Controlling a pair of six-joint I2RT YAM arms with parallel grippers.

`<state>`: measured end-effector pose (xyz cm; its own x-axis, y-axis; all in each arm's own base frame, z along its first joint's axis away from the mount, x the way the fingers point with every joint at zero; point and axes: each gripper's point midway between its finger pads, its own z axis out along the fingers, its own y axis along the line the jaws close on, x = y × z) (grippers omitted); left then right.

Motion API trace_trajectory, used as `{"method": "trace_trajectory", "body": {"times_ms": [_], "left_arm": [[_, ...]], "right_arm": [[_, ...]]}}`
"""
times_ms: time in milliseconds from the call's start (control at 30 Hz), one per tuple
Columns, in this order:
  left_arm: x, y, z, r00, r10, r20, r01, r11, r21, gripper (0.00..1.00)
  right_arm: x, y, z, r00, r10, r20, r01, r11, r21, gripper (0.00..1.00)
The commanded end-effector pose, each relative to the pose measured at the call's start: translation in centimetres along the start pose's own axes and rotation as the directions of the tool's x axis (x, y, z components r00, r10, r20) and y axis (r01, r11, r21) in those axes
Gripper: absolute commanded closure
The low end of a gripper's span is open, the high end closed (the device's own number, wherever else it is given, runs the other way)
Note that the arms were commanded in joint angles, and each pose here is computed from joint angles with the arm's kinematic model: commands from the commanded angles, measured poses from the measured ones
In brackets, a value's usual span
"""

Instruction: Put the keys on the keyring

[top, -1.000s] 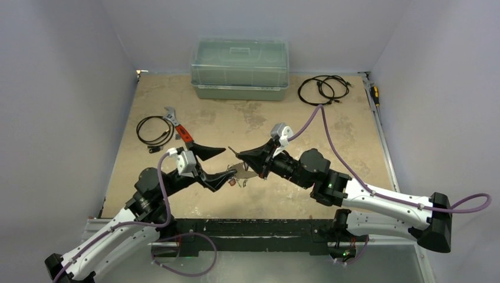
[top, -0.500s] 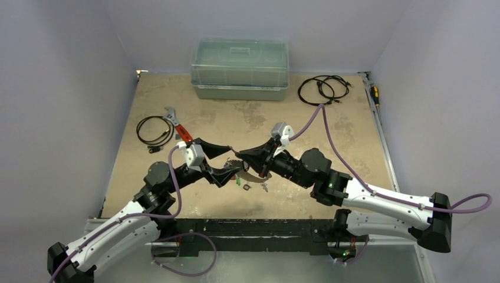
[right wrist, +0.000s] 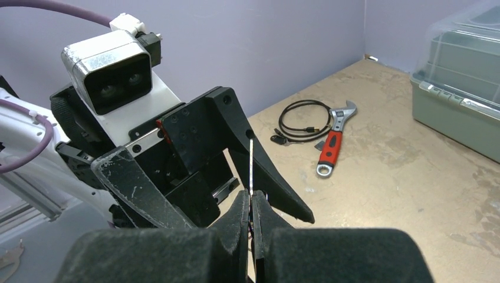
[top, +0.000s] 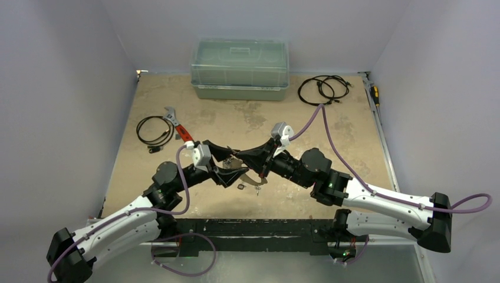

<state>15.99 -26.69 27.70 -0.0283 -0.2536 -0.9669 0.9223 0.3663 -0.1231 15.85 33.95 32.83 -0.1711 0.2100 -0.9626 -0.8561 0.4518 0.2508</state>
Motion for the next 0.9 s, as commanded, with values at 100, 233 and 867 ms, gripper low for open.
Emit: {"method": "trace_trajectory", "body": {"times_ms": [100,233,867], "left_arm": [[-2.3,0.0,0.1,0.996,0.048,0.082,-0.047,0.999,-0.021,0.46],[-2.6,0.5,-0.2,0.995,0.075,0.06,-0.072,0.996,-0.058,0.39],[-5.2,-0.6,0.0,0.996,0.073,0.052,-0.071,0.997,-0.044,0.46]], "right_arm": [[-6.2,1.3,-0.4,0.985,0.018,0.174,-0.012,0.999,-0.033,1.0],[-6.2,0.7,-0.4,0.984,0.018,0.178,-0.018,1.0,-0.001,1.0],[-6.5,-1.2,-0.2,0.978,0.032,0.204,-0.054,0.993,0.106,1.0]]}}
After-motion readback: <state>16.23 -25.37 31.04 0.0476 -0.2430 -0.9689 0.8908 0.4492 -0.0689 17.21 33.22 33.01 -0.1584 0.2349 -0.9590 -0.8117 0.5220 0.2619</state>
